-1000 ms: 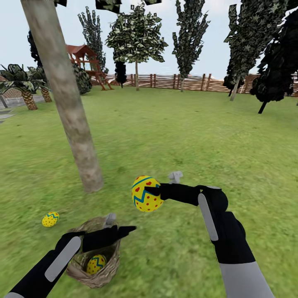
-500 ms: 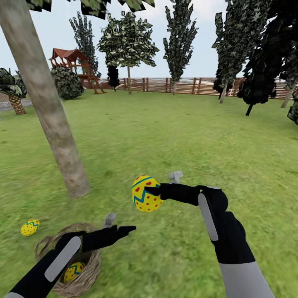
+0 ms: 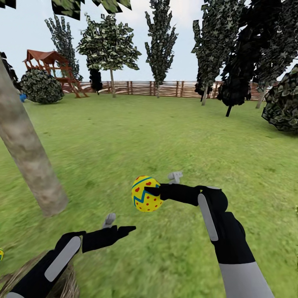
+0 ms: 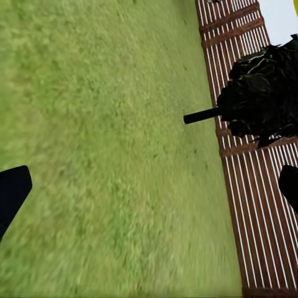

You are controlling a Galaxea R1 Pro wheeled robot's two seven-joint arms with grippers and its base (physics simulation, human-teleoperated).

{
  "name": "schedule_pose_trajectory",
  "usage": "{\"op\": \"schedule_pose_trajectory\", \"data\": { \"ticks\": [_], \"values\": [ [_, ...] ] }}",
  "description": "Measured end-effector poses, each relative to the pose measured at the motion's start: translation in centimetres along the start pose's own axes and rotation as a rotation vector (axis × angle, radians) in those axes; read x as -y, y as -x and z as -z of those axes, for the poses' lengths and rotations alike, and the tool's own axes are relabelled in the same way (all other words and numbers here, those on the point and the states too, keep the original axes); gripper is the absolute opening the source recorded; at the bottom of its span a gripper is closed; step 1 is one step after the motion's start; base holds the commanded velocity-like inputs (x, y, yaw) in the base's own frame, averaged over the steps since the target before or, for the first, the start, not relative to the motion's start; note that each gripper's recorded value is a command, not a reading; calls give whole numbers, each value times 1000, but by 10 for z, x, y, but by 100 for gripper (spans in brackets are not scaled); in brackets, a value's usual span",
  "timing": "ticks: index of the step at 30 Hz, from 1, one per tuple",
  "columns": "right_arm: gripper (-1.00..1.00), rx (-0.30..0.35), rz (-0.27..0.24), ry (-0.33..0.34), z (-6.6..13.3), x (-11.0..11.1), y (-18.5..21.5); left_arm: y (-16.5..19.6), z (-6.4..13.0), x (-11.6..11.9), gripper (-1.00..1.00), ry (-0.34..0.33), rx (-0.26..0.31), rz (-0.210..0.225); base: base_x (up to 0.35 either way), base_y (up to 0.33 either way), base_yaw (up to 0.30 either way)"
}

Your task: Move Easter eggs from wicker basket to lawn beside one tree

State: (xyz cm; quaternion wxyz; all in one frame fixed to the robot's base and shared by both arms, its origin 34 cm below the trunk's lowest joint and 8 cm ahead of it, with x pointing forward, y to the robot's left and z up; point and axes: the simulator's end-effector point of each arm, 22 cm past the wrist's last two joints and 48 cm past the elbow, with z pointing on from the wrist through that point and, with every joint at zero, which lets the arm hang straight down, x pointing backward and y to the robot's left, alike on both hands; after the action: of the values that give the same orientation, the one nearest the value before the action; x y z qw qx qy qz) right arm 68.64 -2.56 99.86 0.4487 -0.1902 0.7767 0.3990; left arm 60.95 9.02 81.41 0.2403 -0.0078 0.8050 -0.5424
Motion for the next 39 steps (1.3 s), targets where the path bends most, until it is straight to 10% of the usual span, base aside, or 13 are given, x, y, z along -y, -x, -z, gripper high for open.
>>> {"op": "schedule_pose_trajectory", "data": {
  "ticks": [39],
  "values": [
    [-100,18,24,1,8,-11,11,5,4,11,100,-3,12,-25,324,-67,-70]
  ]
}}
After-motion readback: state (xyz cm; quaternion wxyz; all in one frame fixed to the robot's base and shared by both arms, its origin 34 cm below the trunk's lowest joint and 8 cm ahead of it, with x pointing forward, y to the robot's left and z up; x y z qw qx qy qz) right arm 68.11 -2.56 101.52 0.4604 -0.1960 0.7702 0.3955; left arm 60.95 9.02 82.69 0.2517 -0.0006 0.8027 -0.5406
